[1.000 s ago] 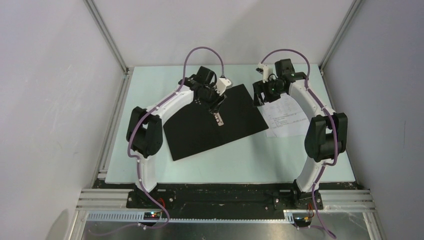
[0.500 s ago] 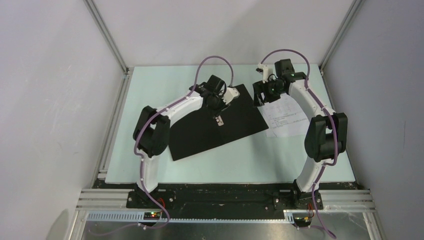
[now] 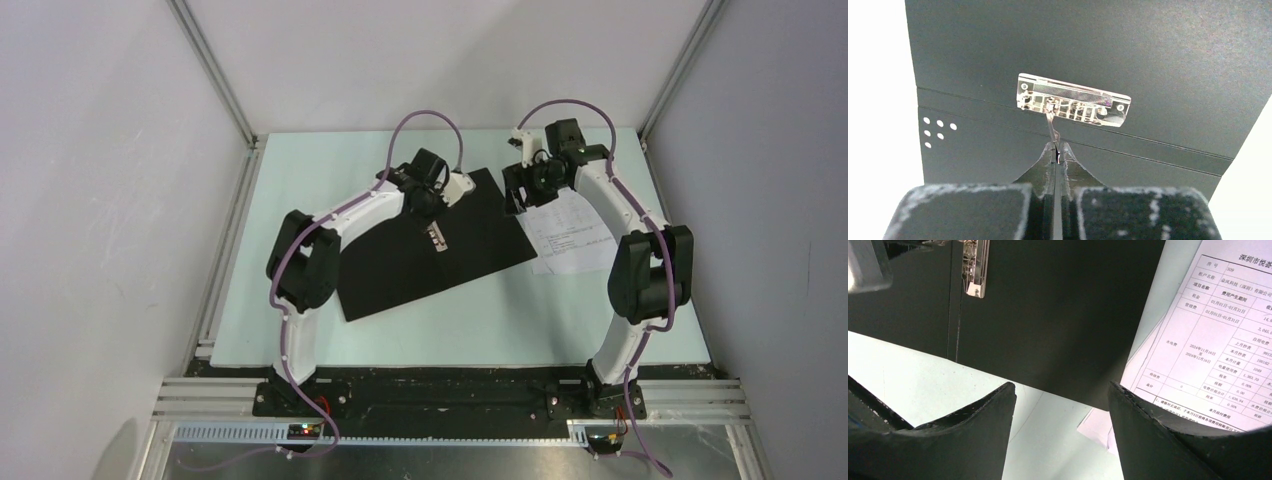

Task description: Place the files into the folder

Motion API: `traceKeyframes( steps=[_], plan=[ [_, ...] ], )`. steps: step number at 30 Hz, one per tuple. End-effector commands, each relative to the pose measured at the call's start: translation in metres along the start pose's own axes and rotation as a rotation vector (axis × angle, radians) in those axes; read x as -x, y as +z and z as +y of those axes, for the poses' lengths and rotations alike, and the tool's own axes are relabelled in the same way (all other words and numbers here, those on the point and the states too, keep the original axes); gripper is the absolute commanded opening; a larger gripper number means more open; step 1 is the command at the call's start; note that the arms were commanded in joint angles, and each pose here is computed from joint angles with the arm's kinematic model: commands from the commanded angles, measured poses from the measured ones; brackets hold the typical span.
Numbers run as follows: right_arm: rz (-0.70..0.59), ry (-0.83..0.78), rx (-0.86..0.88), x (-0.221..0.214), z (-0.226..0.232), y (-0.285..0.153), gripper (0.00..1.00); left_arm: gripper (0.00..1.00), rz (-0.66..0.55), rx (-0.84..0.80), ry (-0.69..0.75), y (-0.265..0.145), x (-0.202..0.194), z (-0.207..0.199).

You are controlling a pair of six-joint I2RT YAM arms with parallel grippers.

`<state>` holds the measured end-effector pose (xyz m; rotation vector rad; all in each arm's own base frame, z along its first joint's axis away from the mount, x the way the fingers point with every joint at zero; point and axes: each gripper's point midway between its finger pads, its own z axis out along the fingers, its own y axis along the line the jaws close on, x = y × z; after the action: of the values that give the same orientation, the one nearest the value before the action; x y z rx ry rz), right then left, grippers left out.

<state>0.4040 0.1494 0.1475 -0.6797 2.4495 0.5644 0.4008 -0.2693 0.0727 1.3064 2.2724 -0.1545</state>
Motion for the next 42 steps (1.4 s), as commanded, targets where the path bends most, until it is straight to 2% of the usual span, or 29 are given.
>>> traceKeyframes(
  steps=[1,7,12,18,25,26,29,31,33,36,40,42],
  plan=[
    [-0.023,-0.040,-0.011,0.007,0.009,-0.011,0.71,0.00,-0.089,-0.078,-0.027,-0.018,0.014,0.006],
    [0.002,-0.064,0.018,0.000,0.024,-0.004,0.71,0.00,-0.122,-0.232,0.080,-0.054,-0.003,-0.006],
    [0.020,-0.087,0.034,-0.003,0.036,0.003,0.71,0.00,-0.068,-0.315,0.215,-0.068,-0.027,-0.021],
    [0.035,-0.091,0.038,-0.006,0.037,0.007,0.71,0.00,-0.036,-0.353,0.273,-0.054,-0.027,-0.027],
    [0.064,-0.037,0.057,-0.014,0.032,0.017,0.71,0.01,-0.023,-0.316,0.293,-0.027,-0.009,-0.005],
    [0.066,-0.030,0.063,-0.015,0.033,0.018,0.71,0.03,-0.002,-0.310,0.297,-0.020,-0.012,-0.001],
    [0.071,-0.015,0.073,-0.017,0.033,0.021,0.71,0.34,0.018,-0.256,0.297,-0.010,-0.008,0.017],
    [0.070,-0.004,0.076,-0.018,0.032,0.022,0.71,0.45,0.028,-0.224,0.272,-0.006,-0.007,0.030],
    [0.069,0.007,0.076,-0.019,0.031,0.023,0.71,0.51,0.015,-0.194,0.216,-0.004,-0.002,0.045],
    [0.071,0.025,0.074,-0.021,0.028,0.024,0.71,0.55,-0.019,-0.153,0.095,0.002,0.011,0.071],
    [0.071,0.038,0.070,-0.022,0.025,0.024,0.71,0.58,-0.043,-0.114,-0.183,0.011,0.014,0.101],
    [0.069,0.040,0.066,-0.022,0.023,0.023,0.71,0.60,-0.067,-0.152,-0.268,0.009,0.018,0.097]
  ],
)
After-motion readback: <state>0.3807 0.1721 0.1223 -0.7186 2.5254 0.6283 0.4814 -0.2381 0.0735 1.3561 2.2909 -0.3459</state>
